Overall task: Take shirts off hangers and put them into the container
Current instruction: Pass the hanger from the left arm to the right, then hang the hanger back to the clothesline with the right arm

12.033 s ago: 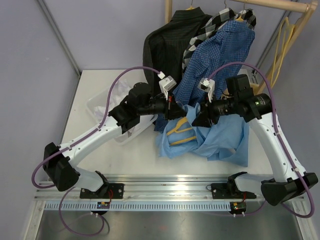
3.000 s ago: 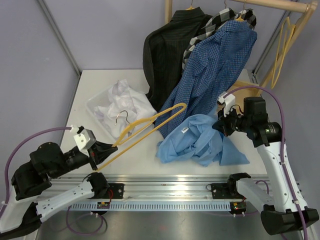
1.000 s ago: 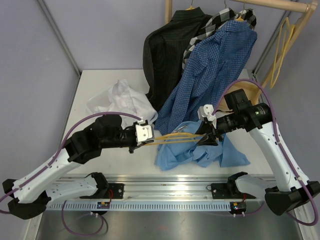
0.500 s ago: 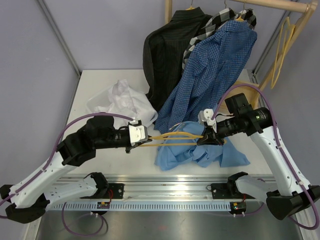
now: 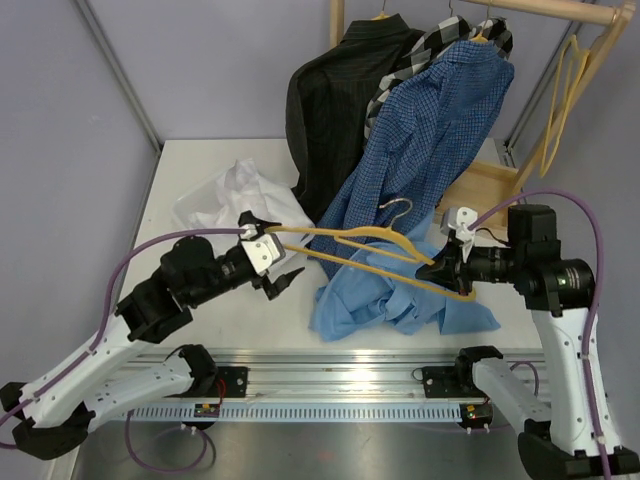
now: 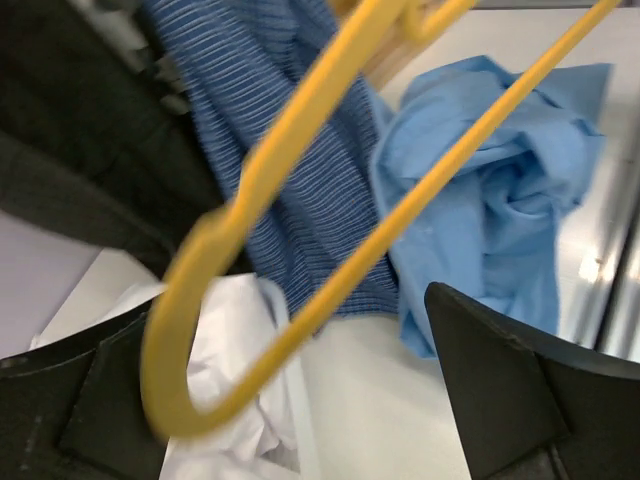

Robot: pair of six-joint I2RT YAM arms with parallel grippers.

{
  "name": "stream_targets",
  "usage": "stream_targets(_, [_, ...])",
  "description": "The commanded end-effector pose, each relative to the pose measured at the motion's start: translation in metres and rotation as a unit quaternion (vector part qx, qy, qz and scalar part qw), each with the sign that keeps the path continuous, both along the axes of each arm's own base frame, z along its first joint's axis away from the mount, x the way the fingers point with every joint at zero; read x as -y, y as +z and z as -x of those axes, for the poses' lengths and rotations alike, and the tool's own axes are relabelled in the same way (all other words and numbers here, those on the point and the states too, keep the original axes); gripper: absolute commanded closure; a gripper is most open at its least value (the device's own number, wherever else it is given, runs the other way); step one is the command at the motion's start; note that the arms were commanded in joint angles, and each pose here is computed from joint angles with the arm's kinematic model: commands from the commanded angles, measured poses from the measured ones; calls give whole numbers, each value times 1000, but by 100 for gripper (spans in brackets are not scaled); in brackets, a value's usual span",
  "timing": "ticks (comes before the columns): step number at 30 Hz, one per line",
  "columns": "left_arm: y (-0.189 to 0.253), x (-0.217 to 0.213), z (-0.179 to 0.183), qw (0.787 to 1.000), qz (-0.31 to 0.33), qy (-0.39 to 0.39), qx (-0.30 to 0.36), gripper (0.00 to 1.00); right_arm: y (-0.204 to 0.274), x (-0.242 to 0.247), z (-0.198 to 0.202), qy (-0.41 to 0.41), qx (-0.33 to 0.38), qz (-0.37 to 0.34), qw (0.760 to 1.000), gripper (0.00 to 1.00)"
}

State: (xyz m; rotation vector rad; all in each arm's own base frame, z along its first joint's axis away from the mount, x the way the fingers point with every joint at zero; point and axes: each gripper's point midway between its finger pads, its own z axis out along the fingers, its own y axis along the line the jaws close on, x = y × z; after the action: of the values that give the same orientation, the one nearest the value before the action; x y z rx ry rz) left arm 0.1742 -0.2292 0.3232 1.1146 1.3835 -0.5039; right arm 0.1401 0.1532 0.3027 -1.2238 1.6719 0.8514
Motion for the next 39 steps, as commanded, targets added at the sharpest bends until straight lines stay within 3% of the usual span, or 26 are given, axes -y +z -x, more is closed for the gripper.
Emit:
stream_targets(1, [21,-34,-31,989,46,128,58,1,42,8,-16,-79,19,-61,995,100])
stream_targets(9, [-51,-48,-45,983,-4,178,51,1,85,41,-43,-224,33,-90,970,100])
stream_targets(15, [-56,-45,-45,984,-5,177,33,1,138,56,-58,-291,64,-129,946,100])
stream_targets(18, [-57,-44,-44,984,-4,175,32,1,158,71,-66,-352,78,-137,923,100])
stream_targets(22, [-56,-48,-43,983,1,179,37,1,175,108,-75,-469,99,-141,866,100])
stream_targets(28, [-54,-48,-42,983,5,178,38,1,167,154,-75,-592,107,-132,788,100])
stream_targets(31, [-55,-48,-42,984,4,177,37,1,156,169,-74,-628,105,-124,761,100])
stream_targets(35, [-55,-47,-42,984,4,175,37,1,136,182,-77,-660,88,-117,737,100])
stream_targets(39, [-57,-46,-42,984,3,174,34,1,116,182,-92,-660,57,-117,740,100])
